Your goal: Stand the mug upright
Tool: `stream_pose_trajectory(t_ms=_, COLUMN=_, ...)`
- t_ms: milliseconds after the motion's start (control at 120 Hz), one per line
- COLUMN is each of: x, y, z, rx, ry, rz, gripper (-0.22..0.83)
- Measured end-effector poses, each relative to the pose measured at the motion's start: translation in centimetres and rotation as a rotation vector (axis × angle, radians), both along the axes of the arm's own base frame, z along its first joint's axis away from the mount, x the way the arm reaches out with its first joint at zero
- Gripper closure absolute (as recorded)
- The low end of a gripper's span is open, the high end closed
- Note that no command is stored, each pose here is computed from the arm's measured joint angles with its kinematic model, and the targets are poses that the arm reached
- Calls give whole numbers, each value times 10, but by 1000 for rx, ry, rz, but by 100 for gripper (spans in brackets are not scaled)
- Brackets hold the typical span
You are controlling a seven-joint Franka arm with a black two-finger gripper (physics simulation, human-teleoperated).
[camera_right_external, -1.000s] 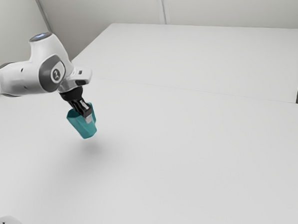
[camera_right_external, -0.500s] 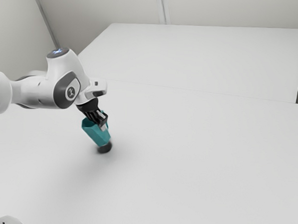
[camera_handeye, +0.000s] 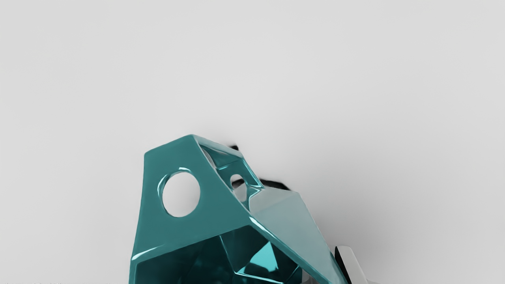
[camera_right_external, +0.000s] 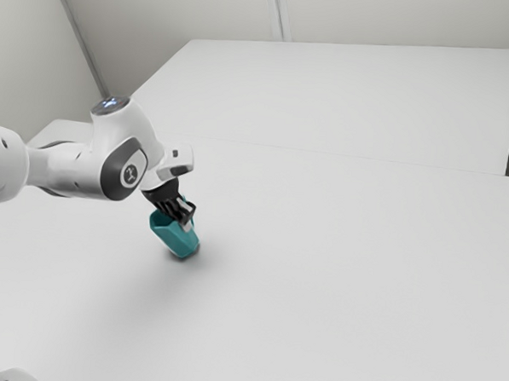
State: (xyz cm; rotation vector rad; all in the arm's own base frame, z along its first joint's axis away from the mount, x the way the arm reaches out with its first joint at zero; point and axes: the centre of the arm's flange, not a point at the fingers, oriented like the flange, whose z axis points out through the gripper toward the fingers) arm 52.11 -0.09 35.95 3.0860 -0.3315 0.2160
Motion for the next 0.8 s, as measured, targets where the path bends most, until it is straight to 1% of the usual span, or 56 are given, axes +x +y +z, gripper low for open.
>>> stream_pose_trajectory(t_ms=158, x=0, y=3, z=-1, rx=-4, ry=3, rz=22, gripper=78)
stream_pose_trajectory(t_ms=200, x=0, y=4, z=-2, rx=-6, ry=5, rz=27, gripper=71)
stream_pose_trajectory(t_ms=400, x=0, y=6, z=-3, rx=-14, ry=9, rz=38, gripper=35)
stream_pose_trajectory(t_ms=483, x=0, y=6, z=-3, rx=-15, ry=10, rz=39, gripper=24)
stream_pose_trajectory(t_ms=625, x=-1, y=6, z=5, rx=3, ry=9, rz=41, gripper=12)
stream_pose_trajectory(t_ms=800, x=0, y=-1, z=35, rx=45, ry=9, rz=37, gripper=5)
